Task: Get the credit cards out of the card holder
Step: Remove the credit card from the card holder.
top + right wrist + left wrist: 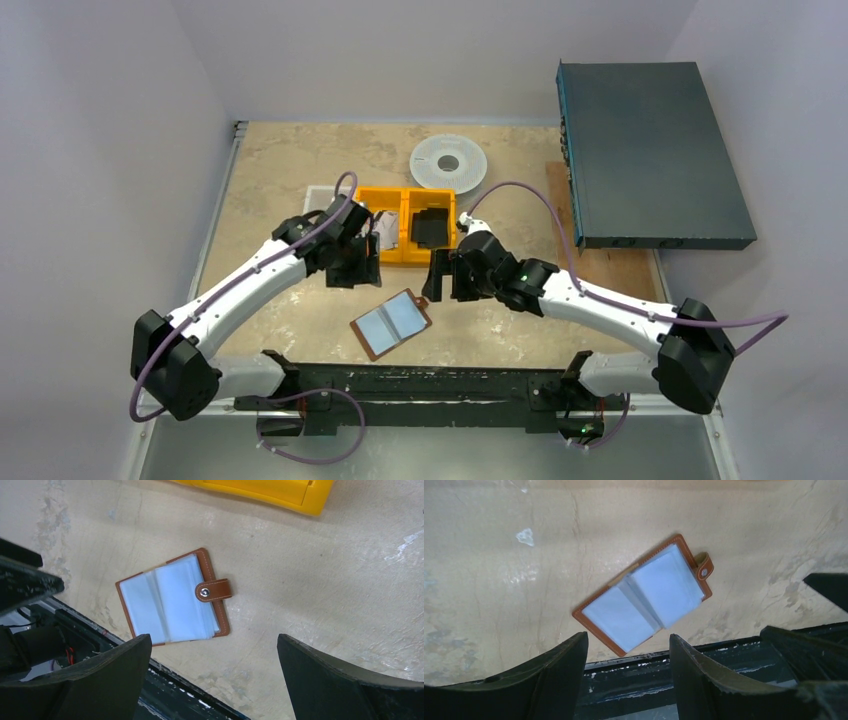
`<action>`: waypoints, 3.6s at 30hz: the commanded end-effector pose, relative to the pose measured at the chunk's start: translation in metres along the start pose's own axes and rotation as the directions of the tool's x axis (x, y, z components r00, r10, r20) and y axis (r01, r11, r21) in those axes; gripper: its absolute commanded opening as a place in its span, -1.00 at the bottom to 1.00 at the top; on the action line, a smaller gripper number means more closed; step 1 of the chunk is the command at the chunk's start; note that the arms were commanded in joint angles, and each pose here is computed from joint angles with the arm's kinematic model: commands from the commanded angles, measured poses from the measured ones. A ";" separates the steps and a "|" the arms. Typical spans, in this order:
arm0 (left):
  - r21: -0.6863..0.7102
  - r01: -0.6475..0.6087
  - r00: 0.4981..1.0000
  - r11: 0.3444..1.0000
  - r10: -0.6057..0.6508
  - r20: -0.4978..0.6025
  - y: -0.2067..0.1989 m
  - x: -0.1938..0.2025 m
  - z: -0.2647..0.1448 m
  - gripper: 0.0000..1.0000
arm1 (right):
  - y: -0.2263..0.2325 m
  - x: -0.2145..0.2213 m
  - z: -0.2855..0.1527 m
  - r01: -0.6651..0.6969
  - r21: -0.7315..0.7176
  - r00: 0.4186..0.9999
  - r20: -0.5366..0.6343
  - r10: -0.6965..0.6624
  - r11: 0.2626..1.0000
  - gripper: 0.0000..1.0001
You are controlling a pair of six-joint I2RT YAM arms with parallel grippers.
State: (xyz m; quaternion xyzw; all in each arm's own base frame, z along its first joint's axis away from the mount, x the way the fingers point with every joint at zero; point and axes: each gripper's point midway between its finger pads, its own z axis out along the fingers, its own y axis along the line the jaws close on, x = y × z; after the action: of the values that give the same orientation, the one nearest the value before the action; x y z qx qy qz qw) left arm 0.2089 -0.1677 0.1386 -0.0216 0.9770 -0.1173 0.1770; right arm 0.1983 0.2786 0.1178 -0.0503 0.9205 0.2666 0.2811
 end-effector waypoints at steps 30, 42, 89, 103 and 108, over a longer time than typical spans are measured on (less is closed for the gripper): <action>-0.104 0.298 0.947 0.949 -0.307 -0.092 0.045 0.107 0.078 -0.27 | -0.014 0.028 0.053 0.017 0.032 0.994 -0.104 -0.013 0.999 0.78; -0.120 0.237 0.963 0.964 -0.249 -0.101 0.035 0.091 0.094 -0.33 | -0.007 0.028 0.047 0.026 0.016 0.994 -0.105 -0.025 1.000 0.38; -0.123 0.126 0.983 0.984 -0.140 -0.116 0.022 0.069 0.101 -0.38 | 0.046 0.072 0.089 0.113 -0.068 0.957 -0.260 -0.127 0.991 -0.59; -0.092 0.107 0.987 0.990 -0.117 -0.109 0.019 0.067 0.096 -0.49 | 0.066 0.048 0.067 0.111 -0.110 0.972 -0.197 -0.131 0.988 -0.43; -0.082 0.103 0.988 0.991 -0.112 -0.107 0.020 0.068 0.090 -0.53 | 0.061 0.034 0.054 0.130 -0.068 0.979 -0.152 -0.139 0.989 -0.13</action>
State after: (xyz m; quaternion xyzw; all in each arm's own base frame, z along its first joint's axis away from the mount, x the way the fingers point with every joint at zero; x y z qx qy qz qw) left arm 0.1686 -0.1677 0.0147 -0.0893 0.9896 -0.0676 0.0904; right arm 0.1681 0.3575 0.0535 -0.1431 0.9382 0.2613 0.1763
